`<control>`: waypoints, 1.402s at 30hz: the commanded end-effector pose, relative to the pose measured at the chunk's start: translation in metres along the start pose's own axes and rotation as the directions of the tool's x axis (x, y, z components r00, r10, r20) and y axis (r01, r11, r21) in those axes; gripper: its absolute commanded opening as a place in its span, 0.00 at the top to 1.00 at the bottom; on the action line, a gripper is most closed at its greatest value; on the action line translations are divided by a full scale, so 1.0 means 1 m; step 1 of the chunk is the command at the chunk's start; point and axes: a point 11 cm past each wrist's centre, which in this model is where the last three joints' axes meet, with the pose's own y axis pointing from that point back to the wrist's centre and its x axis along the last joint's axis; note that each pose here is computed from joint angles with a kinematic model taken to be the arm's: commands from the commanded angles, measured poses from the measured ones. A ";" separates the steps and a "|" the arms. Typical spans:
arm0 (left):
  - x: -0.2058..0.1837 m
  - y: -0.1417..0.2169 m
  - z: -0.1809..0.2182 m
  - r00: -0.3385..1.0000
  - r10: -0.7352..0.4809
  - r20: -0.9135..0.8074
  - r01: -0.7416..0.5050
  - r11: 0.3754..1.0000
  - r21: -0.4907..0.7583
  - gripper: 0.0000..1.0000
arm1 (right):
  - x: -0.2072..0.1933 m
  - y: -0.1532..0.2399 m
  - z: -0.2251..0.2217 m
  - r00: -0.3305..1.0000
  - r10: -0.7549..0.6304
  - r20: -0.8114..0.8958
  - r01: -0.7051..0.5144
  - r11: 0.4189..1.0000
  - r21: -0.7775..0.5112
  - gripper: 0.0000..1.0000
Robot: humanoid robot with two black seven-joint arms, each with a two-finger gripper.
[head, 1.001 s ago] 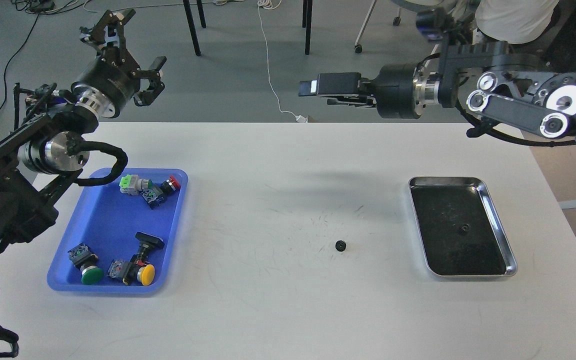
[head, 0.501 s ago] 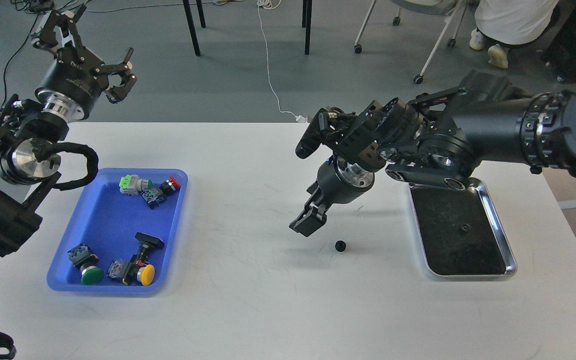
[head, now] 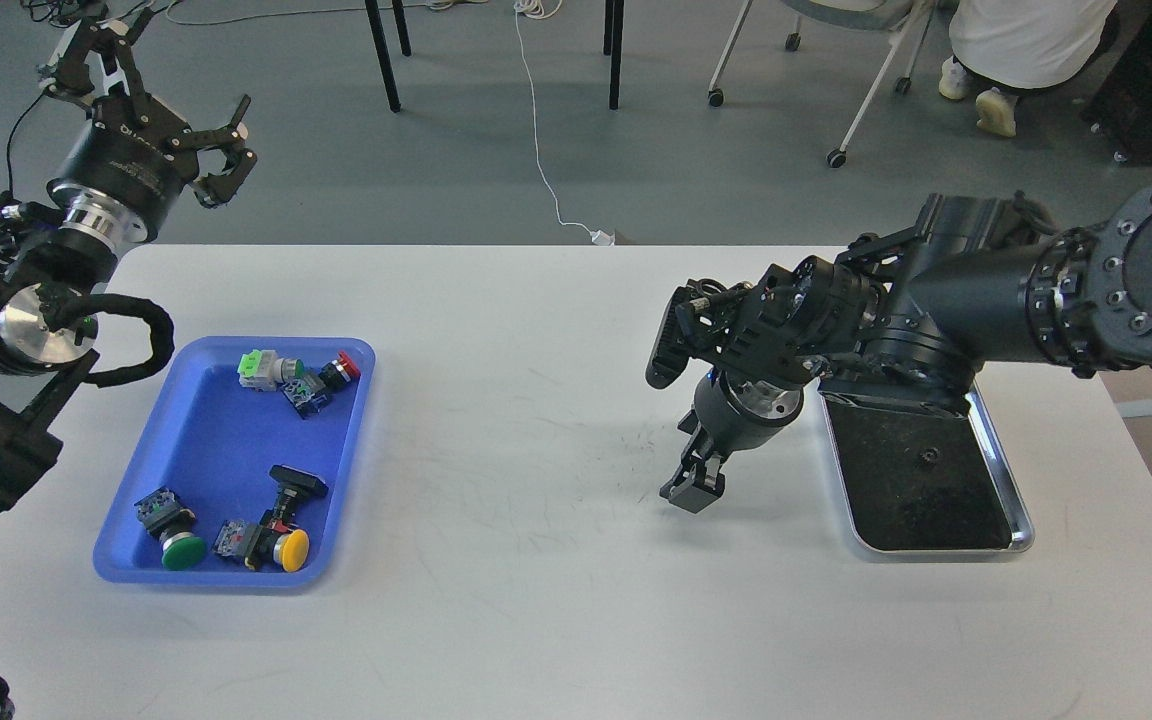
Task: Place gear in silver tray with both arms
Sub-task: 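Lower the right gripper onto the second gear and close it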
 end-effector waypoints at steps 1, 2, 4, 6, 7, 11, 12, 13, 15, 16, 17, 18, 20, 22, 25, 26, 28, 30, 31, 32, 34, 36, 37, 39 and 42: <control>0.001 0.000 0.001 1.000 0.003 0.002 -0.003 1.000 -0.009 0.02 | -0.007 -0.006 -0.003 1.000 -0.010 0.010 0.010 1.000 0.013 0.28; 0.001 0.000 0.001 1.000 0.003 0.002 -0.003 1.000 -0.009 0.02 | -0.008 -0.008 -0.005 1.000 -0.010 0.015 0.010 1.000 0.020 0.30; 0.000 0.000 0.000 1.000 0.004 0.001 -0.004 1.000 -0.008 0.02 | -0.009 -0.010 -0.007 1.000 -0.010 0.019 0.010 1.000 0.028 0.33; 0.001 0.001 0.000 1.000 0.005 0.001 -0.005 1.000 -0.010 0.02 | -0.012 -0.013 -0.008 1.000 -0.016 0.021 0.015 0.999 0.034 0.33; 0.001 0.001 0.000 1.000 0.005 0.001 -0.005 1.000 -0.013 0.02 | -0.013 -0.014 -0.008 1.000 -0.018 0.023 0.017 0.999 0.035 0.34; 0.001 0.001 0.000 1.000 0.005 0.001 -0.005 1.000 -0.013 0.02 | -0.014 -0.014 -0.008 1.000 -0.017 0.025 0.016 0.999 0.035 0.42; 0.001 0.001 0.000 1.000 0.005 0.001 -0.005 1.000 -0.013 0.02 | -0.014 -0.014 -0.008 1.000 -0.017 0.026 0.016 0.999 0.033 0.44; 0.001 0.001 0.000 1.000 0.005 0.001 -0.005 1.000 -0.013 0.02 | -0.014 -0.015 -0.007 1.000 -0.015 0.028 0.014 0.999 0.033 0.45; 0.001 0.001 0.000 1.000 0.006 0.001 -0.006 1.000 -0.013 0.02 | -0.014 -0.016 -0.008 1.000 -0.008 0.029 0.007 0.999 0.035 0.46; 0.001 0.001 0.000 1.000 0.005 0.001 -0.005 1.000 -0.013 0.02 | -0.013 -0.016 -0.007 1.000 -0.002 0.027 0.001 0.999 0.034 0.46; 0.001 0.001 0.000 1.000 0.006 0.001 -0.006 1.000 -0.015 0.02 | -0.013 -0.016 -0.008 1.000 0.003 0.025 -0.004 0.999 0.035 0.47; 0.001 0.001 0.000 1.000 0.005 0.001 -0.005 1.000 -0.013 0.02 | -0.013 -0.017 -0.008 1.000 0.008 0.024 -0.009 0.999 0.037 0.49; 0.001 0.001 0.000 1.000 0.005 0.001 -0.005 1.000 -0.013 0.02 | -0.012 -0.017 -0.008 1.000 0.018 0.021 -0.019 0.999 0.038 0.52; 0.001 0.001 0.001 1.000 0.006 0.002 -0.006 1.000 -0.014 0.02 | -0.013 -0.018 -0.008 1.000 0.021 0.020 -0.021 0.999 0.038 0.57; 0.001 0.001 0.001 1.000 0.003 0.004 -0.003 1.000 -0.012 0.02 | -0.014 -0.020 -0.005 0.999 0.024 0.026 -0.025 0.999 0.031 0.60; 0.001 0.001 0.001 1.000 0.003 0.004 -0.003 1.000 -0.014 0.02 | -0.016 -0.022 -0.006 0.999 0.025 0.031 -0.026 0.999 0.033 0.61; 0.001 0.001 0.000 1.000 0.002 0.002 -0.002 1.000 -0.012 0.02 | -0.017 -0.024 -0.007 0.999 0.027 0.033 -0.029 0.999 0.036 0.62; 0.001 0.001 0.001 1.000 0.002 0.004 -0.002 1.000 -0.013 0.02 | -0.017 -0.025 -0.006 0.999 0.036 0.030 -0.037 0.999 0.034 0.66; 0.001 0.001 0.001 1.000 0.001 0.004 -0.001 1.000 -0.012 0.02 | -0.017 -0.025 -0.005 0.999 0.040 0.030 -0.041 0.999 0.031 0.69; 0.001 0.001 0.001 1.000 0.002 0.004 -0.002 1.000 -0.013 0.02 | -0.017 -0.025 -0.004 0.999 0.040 0.031 -0.041 0.999 0.029 0.72; 0.001 0.001 0.001 1.000 0.001 0.004 -0.001 1.000 -0.012 0.02 | -0.017 -0.025 -0.004 0.999 0.044 0.029 -0.044 0.999 0.028 0.80; 0.001 0.001 0.002 1.000 0.002 0.005 -0.002 1.000 -0.013 0.02 | -0.015 -0.024 -0.002 0.998 0.065 0.022 -0.065 0.998 0.023 0.84; 0.001 0.001 0.002 1.000 0.002 0.005 -0.002 1.000 -0.013 0.02 | -0.013 -0.024 -0.002 0.997 0.077 0.016 -0.078 0.997 0.021 0.85; 0.002 0.001 0.002 1.000 0.004 0.007 -0.004 1.000 -0.013 0.02 | -0.011 -0.023 -0.001 0.996 0.090 0.007 -0.090 0.996 0.018 0.87; 0.003 0.002 0.003 1.000 0.006 0.010 -0.006 1.000 -0.014 0.02 | -0.005 -0.017 0.001 0.995 0.095 -0.004 -0.095 0.995 0.010 0.88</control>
